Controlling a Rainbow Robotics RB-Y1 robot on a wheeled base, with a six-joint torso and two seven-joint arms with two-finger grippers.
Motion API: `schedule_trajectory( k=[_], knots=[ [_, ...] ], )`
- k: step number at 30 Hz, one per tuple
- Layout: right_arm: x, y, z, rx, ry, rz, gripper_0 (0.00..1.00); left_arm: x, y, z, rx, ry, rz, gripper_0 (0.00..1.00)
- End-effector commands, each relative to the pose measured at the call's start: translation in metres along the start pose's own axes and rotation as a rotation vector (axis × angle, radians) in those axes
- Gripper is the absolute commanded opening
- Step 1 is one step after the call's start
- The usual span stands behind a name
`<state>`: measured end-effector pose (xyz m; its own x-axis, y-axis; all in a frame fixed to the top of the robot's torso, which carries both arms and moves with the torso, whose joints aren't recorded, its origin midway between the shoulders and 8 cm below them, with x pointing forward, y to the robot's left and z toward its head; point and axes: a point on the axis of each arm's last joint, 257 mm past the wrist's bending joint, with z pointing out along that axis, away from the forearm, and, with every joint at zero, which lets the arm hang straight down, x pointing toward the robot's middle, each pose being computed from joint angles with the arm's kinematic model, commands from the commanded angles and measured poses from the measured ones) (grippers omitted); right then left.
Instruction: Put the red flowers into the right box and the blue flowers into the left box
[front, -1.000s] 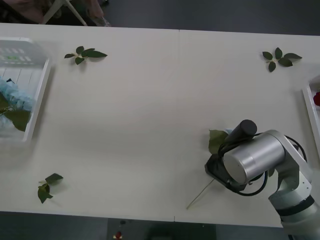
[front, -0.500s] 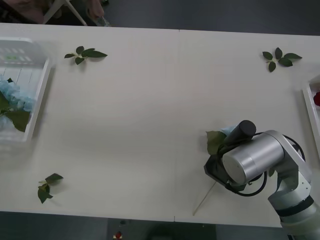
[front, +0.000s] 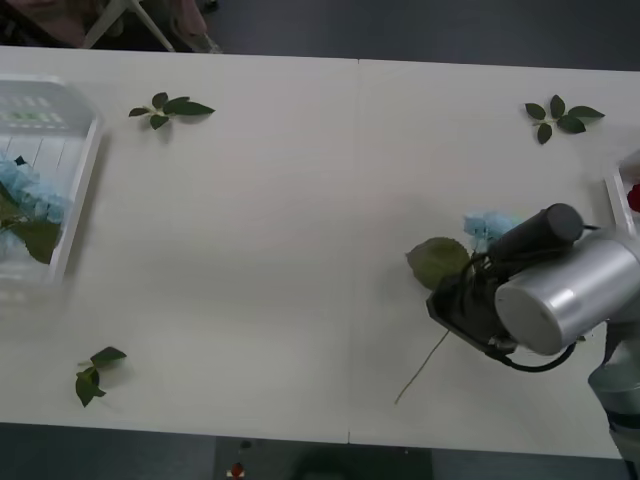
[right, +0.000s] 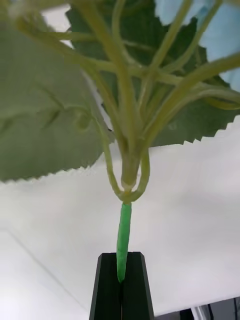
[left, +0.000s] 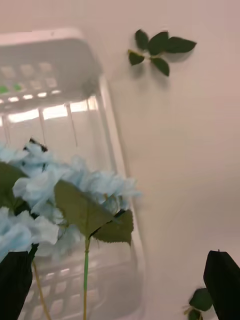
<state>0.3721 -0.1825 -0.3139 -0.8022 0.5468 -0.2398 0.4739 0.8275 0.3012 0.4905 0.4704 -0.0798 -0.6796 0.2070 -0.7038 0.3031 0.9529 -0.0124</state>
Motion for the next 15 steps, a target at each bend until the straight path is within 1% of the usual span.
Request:
schedule_trajectory(
  k=[1,4,7,8,10,11,13,15],
  knots=[
    [-0.033,0.018,-0.041,-0.121,-0.029,-0.203,0.0,-0.025,-0.046,0.028,0.022,-0.085,-0.049,1.0],
    [-0.045,0.031,-0.059,-0.201,-0.029,-0.292,0.0,-0.023,-0.074,0.048,0.051,-0.128,-0.061,1.0],
    [-0.063,0.046,-0.087,-0.303,-0.064,-0.442,0.0,-0.012,-0.122,0.072,0.118,-0.179,-0.056,1.0],
    [-0.065,0.049,-0.092,-0.321,-0.07,-0.467,0.0,-0.01,-0.13,0.075,0.131,-0.181,-0.052,1.0],
    [-0.07,0.062,-0.115,-0.429,-0.072,-0.538,0.0,-0.002,-0.164,0.084,0.188,-0.18,-0.044,1.0],
    [-0.07,0.067,-0.121,-0.464,-0.069,-0.557,0.0,-0.002,-0.172,0.085,0.204,-0.181,-0.042,1.0],
    [-0.071,0.08,-0.148,-0.611,-0.061,-0.624,0.0,-0.001,-0.205,0.091,0.264,-0.184,-0.027,1.0],
    [-0.072,0.089,-0.167,-0.713,-0.067,-0.68,0.0,0.0,-0.23,0.095,0.303,-0.186,-0.012,1.0]
  ],
)
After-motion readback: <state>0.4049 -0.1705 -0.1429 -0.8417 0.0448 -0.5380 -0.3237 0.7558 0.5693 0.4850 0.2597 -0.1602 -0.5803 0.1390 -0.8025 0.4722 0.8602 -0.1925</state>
